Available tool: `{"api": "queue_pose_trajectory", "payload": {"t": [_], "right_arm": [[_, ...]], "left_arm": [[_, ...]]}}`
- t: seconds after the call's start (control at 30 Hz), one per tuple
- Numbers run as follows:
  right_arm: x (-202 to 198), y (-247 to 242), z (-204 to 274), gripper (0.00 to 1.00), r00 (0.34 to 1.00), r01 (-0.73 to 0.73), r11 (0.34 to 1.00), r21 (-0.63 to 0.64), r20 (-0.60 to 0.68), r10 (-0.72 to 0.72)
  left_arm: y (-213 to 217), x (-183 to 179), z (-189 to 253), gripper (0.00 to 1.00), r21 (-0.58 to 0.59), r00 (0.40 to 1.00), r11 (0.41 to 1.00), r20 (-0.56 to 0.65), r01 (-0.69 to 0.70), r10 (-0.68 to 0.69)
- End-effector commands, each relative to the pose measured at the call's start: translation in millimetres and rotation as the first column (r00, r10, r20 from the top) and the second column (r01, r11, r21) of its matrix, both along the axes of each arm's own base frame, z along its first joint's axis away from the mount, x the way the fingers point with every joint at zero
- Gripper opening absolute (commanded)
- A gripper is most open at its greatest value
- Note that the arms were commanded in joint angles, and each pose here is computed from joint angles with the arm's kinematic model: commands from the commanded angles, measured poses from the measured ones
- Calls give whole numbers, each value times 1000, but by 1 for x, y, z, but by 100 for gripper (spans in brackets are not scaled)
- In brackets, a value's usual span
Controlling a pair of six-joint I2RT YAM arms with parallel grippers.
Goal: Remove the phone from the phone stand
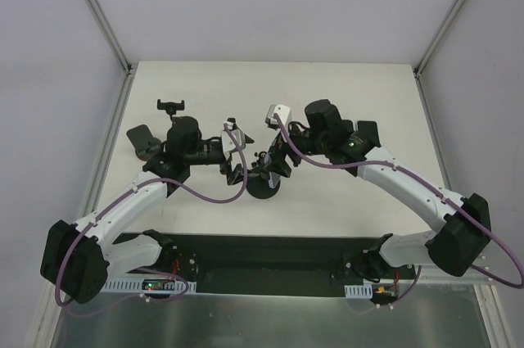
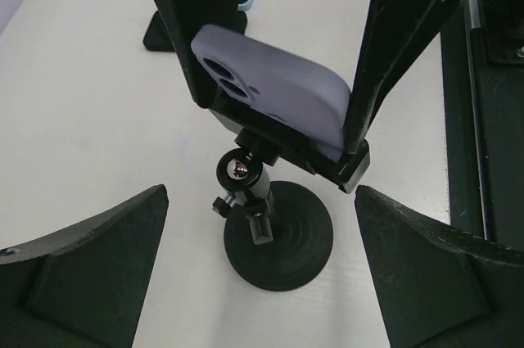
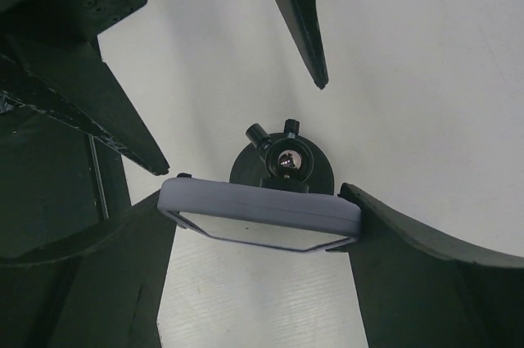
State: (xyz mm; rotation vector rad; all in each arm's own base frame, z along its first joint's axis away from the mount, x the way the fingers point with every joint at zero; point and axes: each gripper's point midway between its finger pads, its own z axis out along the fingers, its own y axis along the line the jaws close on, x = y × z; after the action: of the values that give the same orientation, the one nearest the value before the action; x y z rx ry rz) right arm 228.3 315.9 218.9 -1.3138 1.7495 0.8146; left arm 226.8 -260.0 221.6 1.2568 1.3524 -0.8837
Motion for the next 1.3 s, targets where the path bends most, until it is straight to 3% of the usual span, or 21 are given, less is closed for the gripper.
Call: {"api": "queue_pose_trajectory", "payload": {"t": [0.0,0.1,0.2,0.57,0.87,1.17,1.27], "right_arm": [[-18,3,28,85,999,-54,996,68,4,54],[-16,0,35,96,999,-31,997,75,19,30],[-13,-5,44,100,999,16,996,83,33,-19],[-7,-44,60,96,966,226,968,114,100,-237],[1,-78,50,96,867,493,864,100,27,-498],[-10,-70,43,99,821,570,818,81,-21,-570],[-11,-63,37,94,819,573,817,62,1,-574]], "left_arm": [[-9,-5,6,95,-16,997,997,3,78,-78],[-14,0,-5,96,2,997,997,-33,73,-73],[-16,4,-11,96,15,997,998,-55,58,-57],[-25,13,-22,96,47,994,999,-112,-2,7],[-48,11,-36,96,84,975,996,-216,-43,60],[-65,10,-47,93,112,949,989,-292,-94,123],[-65,12,-44,93,108,947,987,-288,-116,143]]}}
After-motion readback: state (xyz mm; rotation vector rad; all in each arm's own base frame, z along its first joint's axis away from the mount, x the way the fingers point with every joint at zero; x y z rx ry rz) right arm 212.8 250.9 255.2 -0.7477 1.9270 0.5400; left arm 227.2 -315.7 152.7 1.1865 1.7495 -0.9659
